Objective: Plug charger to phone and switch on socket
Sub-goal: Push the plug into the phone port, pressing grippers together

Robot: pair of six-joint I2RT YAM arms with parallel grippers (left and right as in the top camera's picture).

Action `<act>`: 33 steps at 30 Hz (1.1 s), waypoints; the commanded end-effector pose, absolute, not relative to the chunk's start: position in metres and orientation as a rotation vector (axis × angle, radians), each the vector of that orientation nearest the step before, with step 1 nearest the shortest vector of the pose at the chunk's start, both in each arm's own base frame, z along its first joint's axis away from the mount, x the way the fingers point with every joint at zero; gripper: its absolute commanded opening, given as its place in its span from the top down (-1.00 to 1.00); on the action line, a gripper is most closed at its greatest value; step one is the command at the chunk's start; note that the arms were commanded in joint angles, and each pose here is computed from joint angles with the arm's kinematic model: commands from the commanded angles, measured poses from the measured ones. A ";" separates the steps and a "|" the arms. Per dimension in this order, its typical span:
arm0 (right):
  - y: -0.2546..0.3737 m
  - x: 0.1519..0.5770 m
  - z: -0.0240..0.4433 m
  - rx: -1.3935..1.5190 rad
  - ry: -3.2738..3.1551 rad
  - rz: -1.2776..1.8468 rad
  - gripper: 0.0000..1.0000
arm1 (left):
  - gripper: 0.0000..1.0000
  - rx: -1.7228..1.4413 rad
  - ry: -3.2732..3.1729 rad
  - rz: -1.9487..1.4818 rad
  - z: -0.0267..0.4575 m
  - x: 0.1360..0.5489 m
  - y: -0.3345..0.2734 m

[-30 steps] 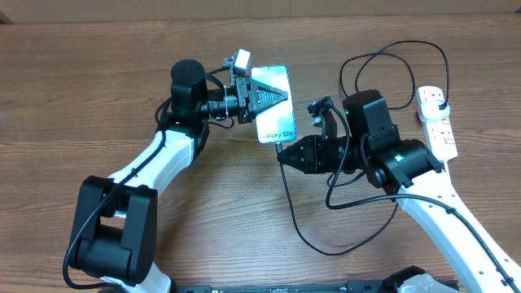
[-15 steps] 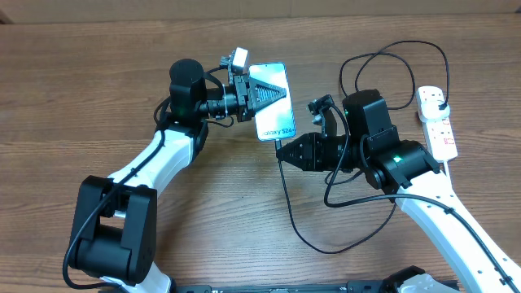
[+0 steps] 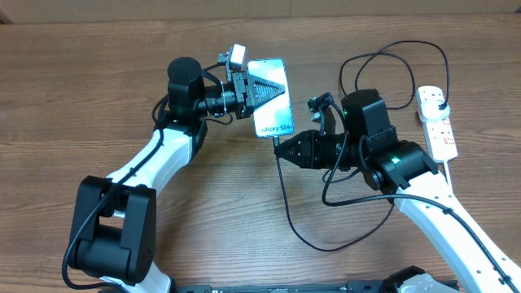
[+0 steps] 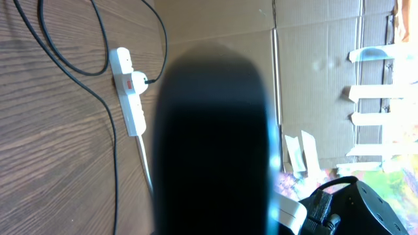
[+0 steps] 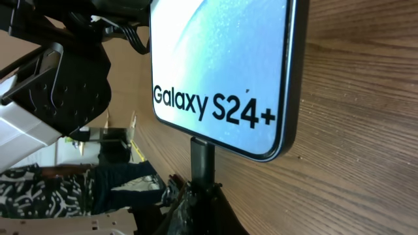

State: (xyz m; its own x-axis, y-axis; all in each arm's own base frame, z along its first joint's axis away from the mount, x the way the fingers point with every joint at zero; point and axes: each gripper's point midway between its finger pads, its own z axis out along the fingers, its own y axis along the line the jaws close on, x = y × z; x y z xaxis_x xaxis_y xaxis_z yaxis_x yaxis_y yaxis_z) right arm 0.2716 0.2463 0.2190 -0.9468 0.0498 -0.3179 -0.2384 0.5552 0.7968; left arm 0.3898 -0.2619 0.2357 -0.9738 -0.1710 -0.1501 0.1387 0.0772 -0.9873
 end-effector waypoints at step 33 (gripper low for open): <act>0.227 0.292 0.259 -0.329 2.255 1.481 -0.33 | 0.92 0.465 2.032 -2.068 0.262 0.336 -0.281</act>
